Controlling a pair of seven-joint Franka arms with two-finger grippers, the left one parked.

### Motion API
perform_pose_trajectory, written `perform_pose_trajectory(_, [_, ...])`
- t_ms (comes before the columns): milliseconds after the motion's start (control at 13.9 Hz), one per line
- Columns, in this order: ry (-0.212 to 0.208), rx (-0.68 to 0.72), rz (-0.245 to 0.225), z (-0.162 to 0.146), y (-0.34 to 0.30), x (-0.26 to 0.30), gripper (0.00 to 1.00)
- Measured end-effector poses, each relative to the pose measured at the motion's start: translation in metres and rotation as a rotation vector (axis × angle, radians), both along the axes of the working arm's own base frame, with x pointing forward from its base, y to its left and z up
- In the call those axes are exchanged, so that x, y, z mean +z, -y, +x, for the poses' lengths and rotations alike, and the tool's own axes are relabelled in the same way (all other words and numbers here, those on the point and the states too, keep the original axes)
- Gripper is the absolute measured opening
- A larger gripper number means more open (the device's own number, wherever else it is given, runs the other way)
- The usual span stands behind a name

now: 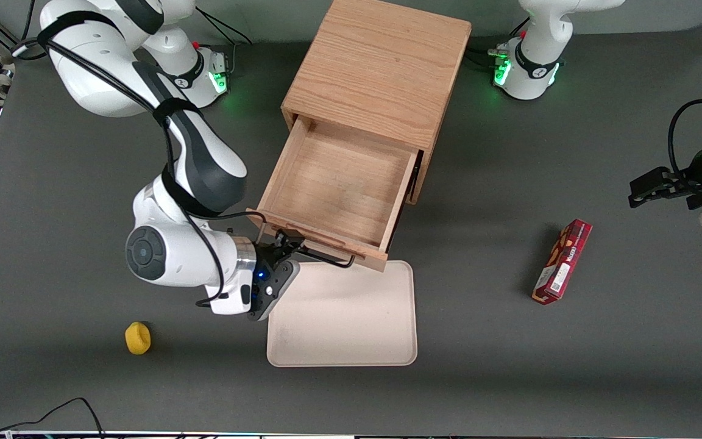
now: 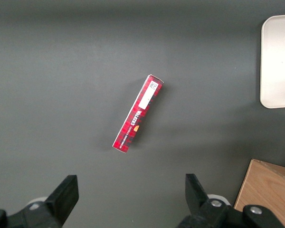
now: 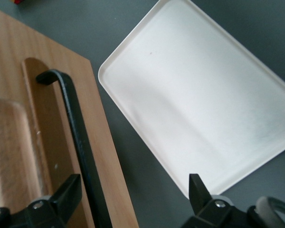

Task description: Open upper drawer

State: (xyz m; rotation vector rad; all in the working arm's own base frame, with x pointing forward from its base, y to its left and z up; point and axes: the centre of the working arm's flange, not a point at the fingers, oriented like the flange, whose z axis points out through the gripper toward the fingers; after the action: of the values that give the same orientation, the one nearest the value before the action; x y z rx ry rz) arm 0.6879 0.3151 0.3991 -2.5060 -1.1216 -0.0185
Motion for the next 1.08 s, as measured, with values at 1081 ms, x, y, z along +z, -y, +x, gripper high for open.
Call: perform_pose_trajectory(1081, [0.069, -0.407, -0.337, -0.129, 0.125, 0.309, 1.00])
